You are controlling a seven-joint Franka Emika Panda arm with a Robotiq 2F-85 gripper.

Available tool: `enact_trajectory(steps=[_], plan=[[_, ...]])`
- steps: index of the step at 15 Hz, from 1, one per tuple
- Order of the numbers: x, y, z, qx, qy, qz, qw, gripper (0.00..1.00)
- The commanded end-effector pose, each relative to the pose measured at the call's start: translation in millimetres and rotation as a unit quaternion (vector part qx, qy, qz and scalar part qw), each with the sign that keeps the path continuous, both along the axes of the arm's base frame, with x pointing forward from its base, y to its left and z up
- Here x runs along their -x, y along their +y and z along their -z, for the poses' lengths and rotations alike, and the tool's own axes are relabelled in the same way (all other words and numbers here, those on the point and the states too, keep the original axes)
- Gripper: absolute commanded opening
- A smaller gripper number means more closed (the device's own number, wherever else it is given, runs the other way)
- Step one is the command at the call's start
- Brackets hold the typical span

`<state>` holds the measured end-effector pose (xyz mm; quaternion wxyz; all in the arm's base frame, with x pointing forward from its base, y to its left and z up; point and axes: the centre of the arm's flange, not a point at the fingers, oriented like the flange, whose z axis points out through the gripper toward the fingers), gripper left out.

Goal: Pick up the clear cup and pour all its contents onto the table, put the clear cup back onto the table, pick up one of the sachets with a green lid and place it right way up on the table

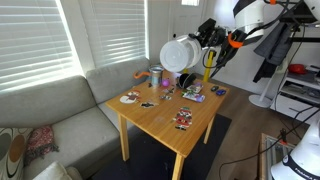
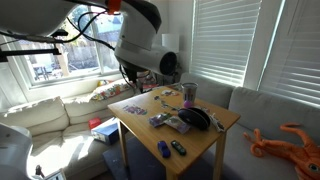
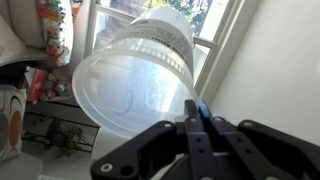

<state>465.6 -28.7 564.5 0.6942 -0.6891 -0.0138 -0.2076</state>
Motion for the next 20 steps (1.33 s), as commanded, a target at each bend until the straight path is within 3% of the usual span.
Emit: enact_trajectory(steps=[1,6,10,15,20], plan=[[-6.2,27.2,-23.1,0.098,-0.008,-0.019,0.9949,0.01],[-14.5,47.2,-27.9,0.226,-0.026,-0.051,0.9724,0.01],[-16.5,63.3,-24.6,0.324,-0.039,-0.086,0.9414,0.01],[-19.3,79.9,-19.0,0.438,-0.062,-0.128,0.8875,0.01],[-24.5,94.7,-8.0,0.542,-0.090,-0.166,0.8188,0.01]])
